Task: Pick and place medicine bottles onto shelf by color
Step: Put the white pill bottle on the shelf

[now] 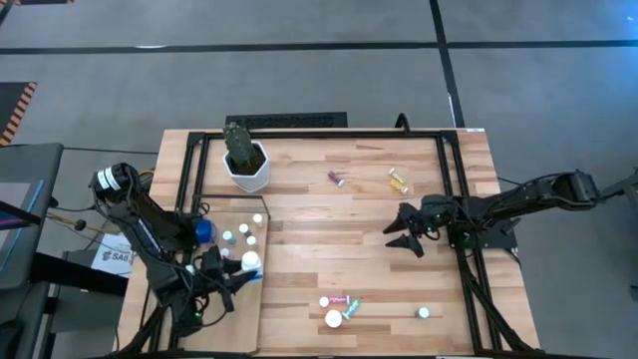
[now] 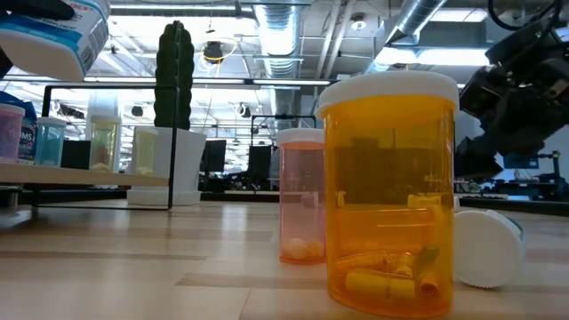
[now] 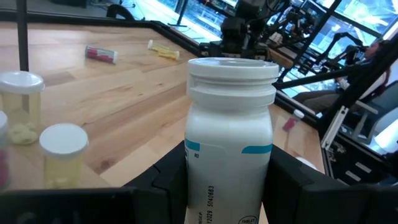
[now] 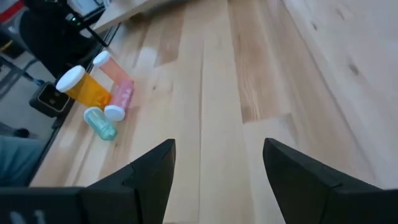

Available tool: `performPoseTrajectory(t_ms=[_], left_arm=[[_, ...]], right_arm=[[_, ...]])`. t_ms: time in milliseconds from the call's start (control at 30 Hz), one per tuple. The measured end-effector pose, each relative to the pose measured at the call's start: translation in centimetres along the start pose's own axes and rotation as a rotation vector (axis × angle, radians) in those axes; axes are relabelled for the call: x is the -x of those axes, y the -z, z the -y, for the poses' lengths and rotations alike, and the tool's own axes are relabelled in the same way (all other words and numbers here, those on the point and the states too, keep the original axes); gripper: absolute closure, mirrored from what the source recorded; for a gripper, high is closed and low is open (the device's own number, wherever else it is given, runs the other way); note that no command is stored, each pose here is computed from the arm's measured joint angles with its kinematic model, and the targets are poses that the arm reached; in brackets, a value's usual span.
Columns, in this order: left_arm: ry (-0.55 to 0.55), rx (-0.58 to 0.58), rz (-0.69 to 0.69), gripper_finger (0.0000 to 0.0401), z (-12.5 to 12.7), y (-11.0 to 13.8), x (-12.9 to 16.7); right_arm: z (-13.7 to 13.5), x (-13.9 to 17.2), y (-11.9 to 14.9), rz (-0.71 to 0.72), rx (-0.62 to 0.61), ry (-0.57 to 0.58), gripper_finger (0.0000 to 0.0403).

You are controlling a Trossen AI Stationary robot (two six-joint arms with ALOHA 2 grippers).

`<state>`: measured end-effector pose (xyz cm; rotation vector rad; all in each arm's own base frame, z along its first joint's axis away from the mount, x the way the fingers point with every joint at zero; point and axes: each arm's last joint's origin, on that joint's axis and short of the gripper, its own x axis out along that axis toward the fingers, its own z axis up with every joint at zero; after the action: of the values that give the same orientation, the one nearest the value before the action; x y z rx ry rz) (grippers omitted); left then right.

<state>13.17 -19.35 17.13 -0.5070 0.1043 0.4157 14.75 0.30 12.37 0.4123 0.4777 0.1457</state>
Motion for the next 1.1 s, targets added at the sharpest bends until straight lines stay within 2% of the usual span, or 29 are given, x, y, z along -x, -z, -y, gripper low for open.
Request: performPoseTrajectory(t_ms=[167,400,533,800,1100], left_arm=[[-0.005,-0.018,-0.002,0.027,0.0,0.0,-0.1],[0.005,-0.133,-0.013,0.027,0.0,0.1,0.1],[0.033,-0.221,-0.073,0.027,0.1,0.4,0.7],[0.142,-0.393,-0.122,0.027,0.1,1.0,3.2],[0.229,-0.444,-0.119,0.027,-1.0,1.4,5.9]], right_arm=[[0.1,0.0,0.3,-0.026,-0.096,0.01,0.0138],[0.1,0.0,0.3,-0.027,-0.098,0.01,0.0138],[0.1,0.0,0.3,-0.027,-0.098,0.01,0.0138],[0.1,0.0,0.3,-0.027,-0.097,0.01,0.0138],[0.1,0.0,0.3,-0.027,-0.097,0.01,0.0138]])
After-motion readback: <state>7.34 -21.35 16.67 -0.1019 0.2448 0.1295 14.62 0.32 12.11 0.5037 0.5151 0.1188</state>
